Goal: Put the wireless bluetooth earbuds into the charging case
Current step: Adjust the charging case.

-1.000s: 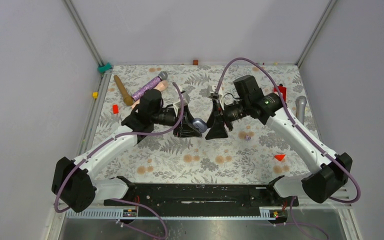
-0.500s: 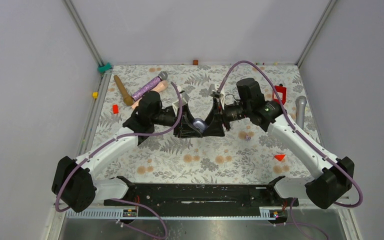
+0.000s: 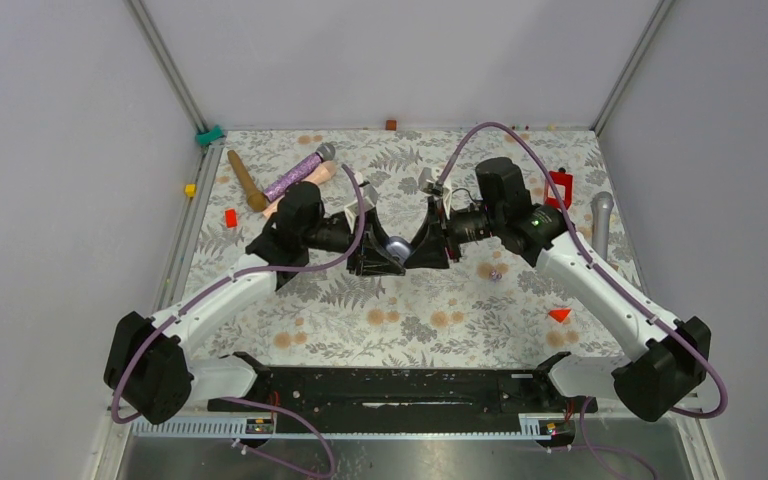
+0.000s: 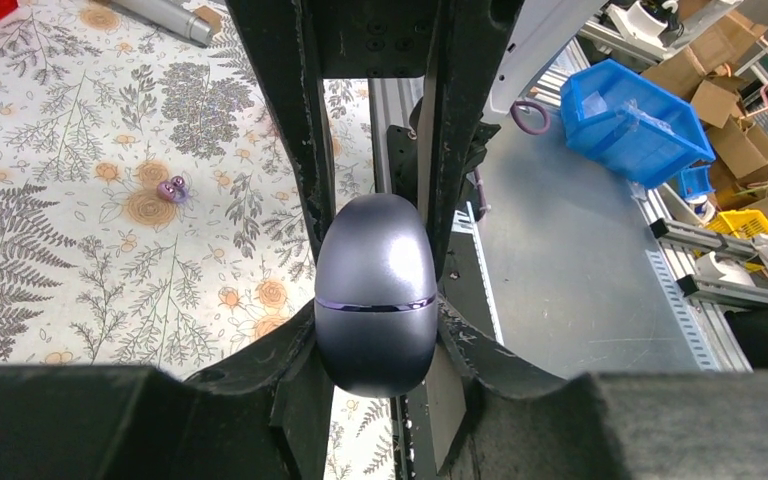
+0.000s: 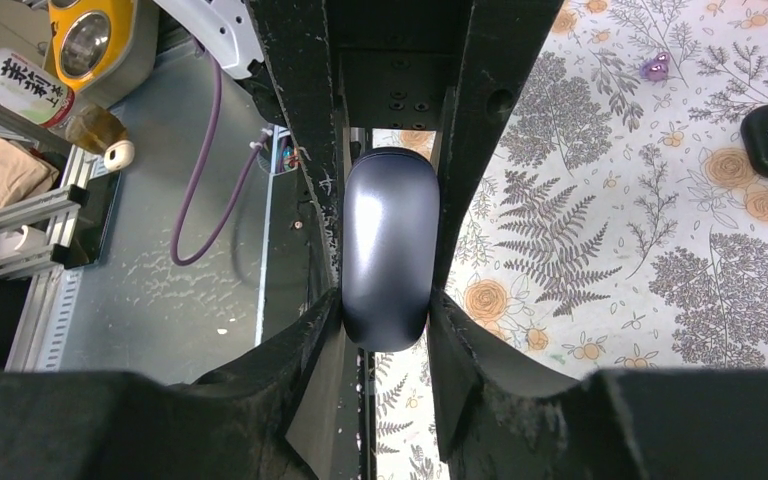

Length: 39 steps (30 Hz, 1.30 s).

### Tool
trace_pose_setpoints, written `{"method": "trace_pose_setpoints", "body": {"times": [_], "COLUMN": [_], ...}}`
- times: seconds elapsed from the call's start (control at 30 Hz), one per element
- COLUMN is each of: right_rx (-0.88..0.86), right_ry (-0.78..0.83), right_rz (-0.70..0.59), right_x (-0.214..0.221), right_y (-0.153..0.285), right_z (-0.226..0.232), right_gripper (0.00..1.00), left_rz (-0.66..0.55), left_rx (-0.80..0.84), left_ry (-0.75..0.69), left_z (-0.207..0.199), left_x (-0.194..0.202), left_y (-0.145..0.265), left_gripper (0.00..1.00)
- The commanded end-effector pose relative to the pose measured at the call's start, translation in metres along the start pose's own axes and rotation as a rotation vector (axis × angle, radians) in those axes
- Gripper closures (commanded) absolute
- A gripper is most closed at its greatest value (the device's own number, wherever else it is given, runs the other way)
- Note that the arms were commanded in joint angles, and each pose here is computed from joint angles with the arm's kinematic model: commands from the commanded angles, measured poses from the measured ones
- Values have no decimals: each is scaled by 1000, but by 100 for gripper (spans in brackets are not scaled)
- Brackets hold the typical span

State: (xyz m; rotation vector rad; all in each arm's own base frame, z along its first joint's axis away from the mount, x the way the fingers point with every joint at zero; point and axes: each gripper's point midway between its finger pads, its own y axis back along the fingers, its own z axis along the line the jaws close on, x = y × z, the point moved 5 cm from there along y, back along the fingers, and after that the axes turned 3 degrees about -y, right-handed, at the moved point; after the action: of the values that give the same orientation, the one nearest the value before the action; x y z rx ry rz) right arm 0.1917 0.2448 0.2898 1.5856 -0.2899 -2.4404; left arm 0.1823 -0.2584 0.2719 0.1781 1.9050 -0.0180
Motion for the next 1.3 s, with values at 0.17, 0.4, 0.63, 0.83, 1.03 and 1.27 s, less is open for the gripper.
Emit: {"method": "trace_pose_setpoints", "body": {"times": [0.17, 0.4, 0.63, 0.83, 1.03, 1.27], "right_rx": [18, 12, 29, 23, 12, 8], "right_ry": [111, 88, 62, 40, 50, 47], "right_rz": [53, 86, 136, 176, 212, 234], "right_x": [-7, -5, -1, 3, 8, 11], "right_y": [18, 17, 16, 14, 9, 5], "right_z": [13, 10, 4, 2, 4, 4], "right_gripper": [68, 70, 70, 70, 70, 70], "left_rz": [14, 18, 33, 58, 65, 63], "left_rx": [13, 12, 31, 34, 45, 42], "left_ry": [-64, -61, -66, -76, -71, -74], "left_z": [0, 0, -3, -3, -5, -5], "left_x": [-3, -1, 2, 6, 7, 6], "left_y": [0, 0, -3, -6, -9, -9], "left_gripper": [55, 41, 36, 39, 42, 50]}}
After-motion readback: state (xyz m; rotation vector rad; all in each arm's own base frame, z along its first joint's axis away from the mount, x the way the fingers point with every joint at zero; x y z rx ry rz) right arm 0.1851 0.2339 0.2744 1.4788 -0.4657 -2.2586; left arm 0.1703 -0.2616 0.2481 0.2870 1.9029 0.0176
